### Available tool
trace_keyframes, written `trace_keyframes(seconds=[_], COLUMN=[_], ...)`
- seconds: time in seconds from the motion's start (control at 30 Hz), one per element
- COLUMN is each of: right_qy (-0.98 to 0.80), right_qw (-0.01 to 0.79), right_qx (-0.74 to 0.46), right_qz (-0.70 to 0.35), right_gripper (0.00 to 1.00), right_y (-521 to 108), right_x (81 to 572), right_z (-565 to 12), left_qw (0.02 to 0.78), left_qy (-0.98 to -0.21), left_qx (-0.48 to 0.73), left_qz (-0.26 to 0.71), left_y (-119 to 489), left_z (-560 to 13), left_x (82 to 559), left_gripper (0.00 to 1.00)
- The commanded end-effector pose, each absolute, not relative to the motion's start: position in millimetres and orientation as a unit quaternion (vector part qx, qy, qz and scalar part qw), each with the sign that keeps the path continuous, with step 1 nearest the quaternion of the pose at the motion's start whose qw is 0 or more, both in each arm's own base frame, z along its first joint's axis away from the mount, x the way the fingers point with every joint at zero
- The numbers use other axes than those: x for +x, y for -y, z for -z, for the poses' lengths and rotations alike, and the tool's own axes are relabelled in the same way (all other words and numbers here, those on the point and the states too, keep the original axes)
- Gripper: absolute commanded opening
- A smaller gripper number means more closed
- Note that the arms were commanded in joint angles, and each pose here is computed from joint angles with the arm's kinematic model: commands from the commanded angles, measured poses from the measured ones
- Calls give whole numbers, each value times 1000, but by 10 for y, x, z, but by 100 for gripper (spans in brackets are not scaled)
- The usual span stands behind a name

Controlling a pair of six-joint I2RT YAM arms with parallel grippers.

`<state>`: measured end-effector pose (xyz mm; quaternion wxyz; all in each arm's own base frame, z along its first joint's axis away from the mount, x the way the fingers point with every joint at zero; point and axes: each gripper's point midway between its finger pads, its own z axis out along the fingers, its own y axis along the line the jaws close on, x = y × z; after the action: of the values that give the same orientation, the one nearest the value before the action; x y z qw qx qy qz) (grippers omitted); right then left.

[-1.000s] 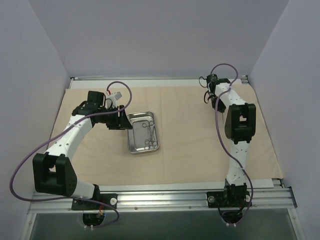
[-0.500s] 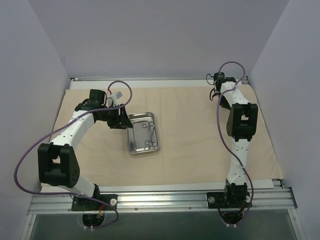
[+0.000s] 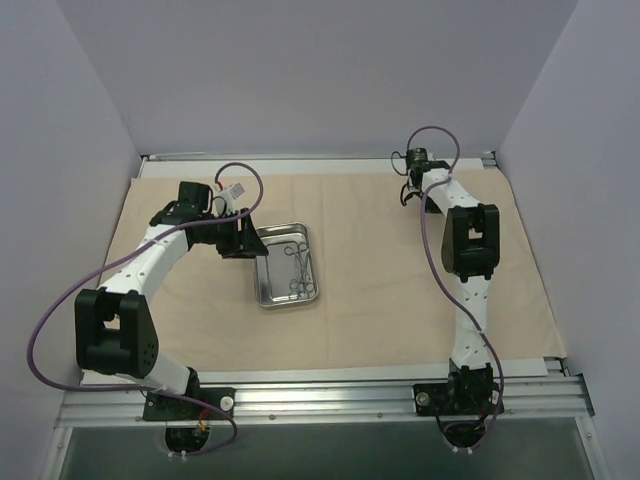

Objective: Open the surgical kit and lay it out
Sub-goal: Place the medical item in the surgical kit.

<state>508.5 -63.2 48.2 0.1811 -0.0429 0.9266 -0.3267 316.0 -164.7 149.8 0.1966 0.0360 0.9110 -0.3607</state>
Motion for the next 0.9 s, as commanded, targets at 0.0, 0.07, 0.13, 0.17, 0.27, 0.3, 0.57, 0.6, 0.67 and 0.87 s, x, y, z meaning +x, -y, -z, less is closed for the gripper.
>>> trace_keyframes(seconds=[0.0,0.07,0.13,0.17,0.27,0.3,0.57,0.6,0.67,0.87], right_qy=[-901,-891,-879,-870,-855,-856,-857,-859,-865,-875], right_qw=[159,149,165,160,161,164,202,202,200,189], right_qx=[-114,-161,-179,-204,-245,-254,-249,-247,-245,-235], right_qz=[386,397,410,420,428,420,404,401,389,380], right_gripper=[0,0,0,0,0,0,0,0,0,0], right_y=[701,688,717,733,716,695,814,847,957,1179], right_x=[4968,4961,5047,5066,5212,5259,5630,5637,5626,5561], right_z=[-816,-879,-986,-1056,-1140,-1118,-1128,-1125,-1078,-947], left_qw=[249,251,252,246,235,234,232,228,227,233], left_qy=[-890,-888,-884,-884,-887,-889,-897,-897,-898,-897], left_qx=[53,49,50,49,41,38,9,4,2,-1], left_qz=[378,382,391,394,394,392,377,379,378,375], left_y=[1672,1681,1696,1705,1696,1688,1613,1620,1616,1614], left_z=[-1748,-1750,-1778,-1748,-1712,-1698,-1623,-1606,-1606,-1639], left_x=[3202,3167,3121,3086,3031,3019,2946,2941,2951,3012], left_gripper=[60,61,61,61,59,59,58,58,58,58])
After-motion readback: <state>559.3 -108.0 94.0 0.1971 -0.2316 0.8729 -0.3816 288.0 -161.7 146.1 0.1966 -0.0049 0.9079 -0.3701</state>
